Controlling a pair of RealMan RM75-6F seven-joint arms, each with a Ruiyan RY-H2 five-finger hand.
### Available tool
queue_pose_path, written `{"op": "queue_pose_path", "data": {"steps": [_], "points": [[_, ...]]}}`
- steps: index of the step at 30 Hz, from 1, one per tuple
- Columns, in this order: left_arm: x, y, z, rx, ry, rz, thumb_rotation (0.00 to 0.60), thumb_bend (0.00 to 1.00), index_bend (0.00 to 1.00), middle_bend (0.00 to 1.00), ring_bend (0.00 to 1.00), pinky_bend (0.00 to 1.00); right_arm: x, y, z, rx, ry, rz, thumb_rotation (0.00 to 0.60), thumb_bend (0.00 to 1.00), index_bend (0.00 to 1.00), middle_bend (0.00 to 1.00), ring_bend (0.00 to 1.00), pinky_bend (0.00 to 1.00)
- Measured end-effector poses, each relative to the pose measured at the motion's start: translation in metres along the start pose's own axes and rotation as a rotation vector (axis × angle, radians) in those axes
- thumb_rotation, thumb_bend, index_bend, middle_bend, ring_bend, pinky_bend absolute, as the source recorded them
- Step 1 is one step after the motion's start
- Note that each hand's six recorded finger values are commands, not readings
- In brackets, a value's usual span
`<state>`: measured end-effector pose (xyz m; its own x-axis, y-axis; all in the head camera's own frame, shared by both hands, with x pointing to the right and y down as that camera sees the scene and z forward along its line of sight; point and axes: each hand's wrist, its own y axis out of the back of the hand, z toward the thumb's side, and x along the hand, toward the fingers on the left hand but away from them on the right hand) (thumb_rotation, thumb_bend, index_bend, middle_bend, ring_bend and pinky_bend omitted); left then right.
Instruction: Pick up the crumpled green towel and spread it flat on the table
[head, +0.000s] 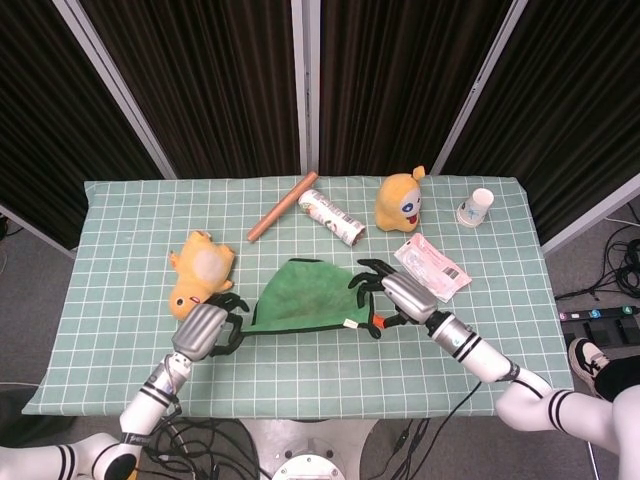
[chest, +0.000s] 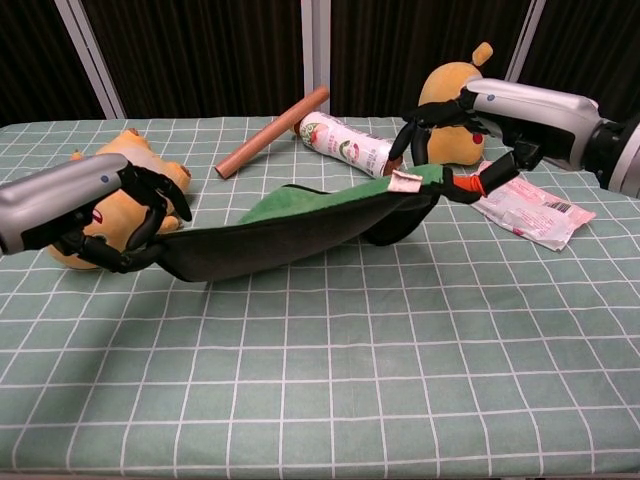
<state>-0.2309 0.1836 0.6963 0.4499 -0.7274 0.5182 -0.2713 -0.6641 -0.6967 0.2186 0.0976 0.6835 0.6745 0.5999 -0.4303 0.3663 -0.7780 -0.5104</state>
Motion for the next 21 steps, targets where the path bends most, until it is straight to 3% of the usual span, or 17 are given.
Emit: {"op": "queue_pose_path", "data": {"steps": [21], "points": [[-0.016,-0.029,0.009,0.051,-0.029,-0.063,0.6,0.42,0.79,0.43,0.24,0.24,0.042,-0.055,-0.012,0.197,-0.007,0.16,0.585,0.36,0.71,0.27,0.0,0.0]]}}
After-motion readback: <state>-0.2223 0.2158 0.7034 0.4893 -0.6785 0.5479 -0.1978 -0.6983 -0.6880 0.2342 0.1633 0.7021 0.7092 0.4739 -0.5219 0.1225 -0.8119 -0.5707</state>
